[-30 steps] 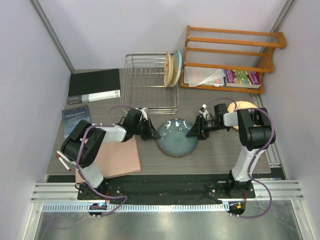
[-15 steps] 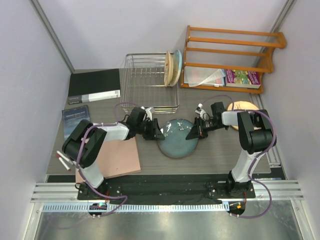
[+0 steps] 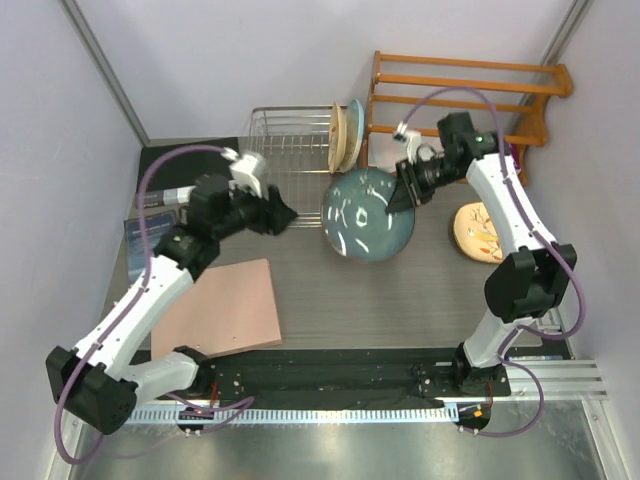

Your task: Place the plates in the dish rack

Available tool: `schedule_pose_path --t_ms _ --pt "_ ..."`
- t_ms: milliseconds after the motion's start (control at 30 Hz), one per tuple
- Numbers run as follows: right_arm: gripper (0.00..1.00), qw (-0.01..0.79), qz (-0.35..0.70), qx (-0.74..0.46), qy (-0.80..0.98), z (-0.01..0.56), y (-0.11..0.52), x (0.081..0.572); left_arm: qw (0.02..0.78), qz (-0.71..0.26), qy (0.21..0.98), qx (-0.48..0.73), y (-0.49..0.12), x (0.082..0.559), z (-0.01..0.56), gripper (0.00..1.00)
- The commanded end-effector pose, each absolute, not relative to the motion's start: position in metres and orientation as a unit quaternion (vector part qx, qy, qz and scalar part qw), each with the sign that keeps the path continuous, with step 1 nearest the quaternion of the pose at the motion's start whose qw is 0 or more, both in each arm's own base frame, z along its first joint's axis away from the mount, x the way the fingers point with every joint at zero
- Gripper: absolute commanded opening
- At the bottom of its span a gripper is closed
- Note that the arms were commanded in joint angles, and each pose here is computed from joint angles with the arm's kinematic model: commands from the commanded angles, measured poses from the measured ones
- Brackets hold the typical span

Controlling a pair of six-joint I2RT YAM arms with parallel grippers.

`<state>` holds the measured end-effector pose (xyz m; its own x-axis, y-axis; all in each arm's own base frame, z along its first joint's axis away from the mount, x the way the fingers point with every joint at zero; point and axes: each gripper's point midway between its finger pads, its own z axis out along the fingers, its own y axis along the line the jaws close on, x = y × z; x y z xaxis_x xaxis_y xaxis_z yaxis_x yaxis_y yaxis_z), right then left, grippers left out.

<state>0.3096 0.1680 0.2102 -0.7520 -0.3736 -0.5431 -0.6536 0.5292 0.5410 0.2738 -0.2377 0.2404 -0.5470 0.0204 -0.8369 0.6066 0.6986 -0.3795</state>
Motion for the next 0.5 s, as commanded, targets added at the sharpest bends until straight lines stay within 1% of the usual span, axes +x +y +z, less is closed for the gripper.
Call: schedule_pose_path --t_ms 0,33,67,133,167,233,267,300,333,367,400,433,467 --pt "0.01 0.305 0.381 -0.302 0.819 0.317 0.193 0.337 0.539 -0.169 0.818 0.107 -0.148 0.346 0.278 0.65" --pt "0.01 0.325 0.374 -0.291 0.819 0.327 0.198 0.349 0.554 -0.145 0.813 0.106 -0.138 0.354 0.284 0.66" --pt "0.01 0.382 0.342 -0.286 0.809 0.348 0.199 0.375 0.573 -0.110 0.807 0.095 -0.125 0.363 0.293 0.66" --pt "0.01 0.419 0.320 -0.264 0.807 0.363 0.216 0.395 0.602 -0.070 0.791 0.088 -0.110 0.369 0.307 0.71" --pt "0.01 0.480 0.277 -0.247 0.795 0.385 0.215 0.419 0.612 -0.047 0.786 0.067 -0.098 0.369 0.309 0.76" --pt "0.01 0.521 0.260 -0.224 0.781 0.401 0.232 0.435 0.628 -0.034 0.777 0.035 -0.085 0.361 0.308 0.77" --pt "0.01 0.565 0.253 -0.209 0.757 0.424 0.238 0.448 0.630 -0.016 0.776 0.011 -0.074 0.358 0.305 0.77" --pt "0.01 0.590 0.220 -0.177 0.756 0.429 0.234 0.463 0.628 -0.015 0.778 0.003 -0.070 0.355 0.299 0.77" --pt "0.01 0.592 0.211 -0.175 0.758 0.420 0.252 0.472 0.622 -0.016 0.783 -0.003 -0.067 0.348 0.290 0.77" --pt "0.01 0.620 0.198 -0.155 0.743 0.436 0.255 0.483 0.617 -0.015 0.786 -0.010 -0.062 0.345 0.284 0.76" --pt "0.01 0.643 0.131 -0.087 0.750 0.437 0.237 0.501 0.615 -0.015 0.788 -0.022 -0.059 0.342 0.282 0.76" --pt "0.01 0.635 0.123 -0.075 0.759 0.416 0.253 0.515 0.604 -0.018 0.796 -0.029 -0.056 0.336 0.277 0.76" --pt "0.01 0.655 0.130 -0.061 0.742 0.435 0.257 0.518 0.600 -0.025 0.799 -0.042 -0.053 0.334 0.276 0.76"
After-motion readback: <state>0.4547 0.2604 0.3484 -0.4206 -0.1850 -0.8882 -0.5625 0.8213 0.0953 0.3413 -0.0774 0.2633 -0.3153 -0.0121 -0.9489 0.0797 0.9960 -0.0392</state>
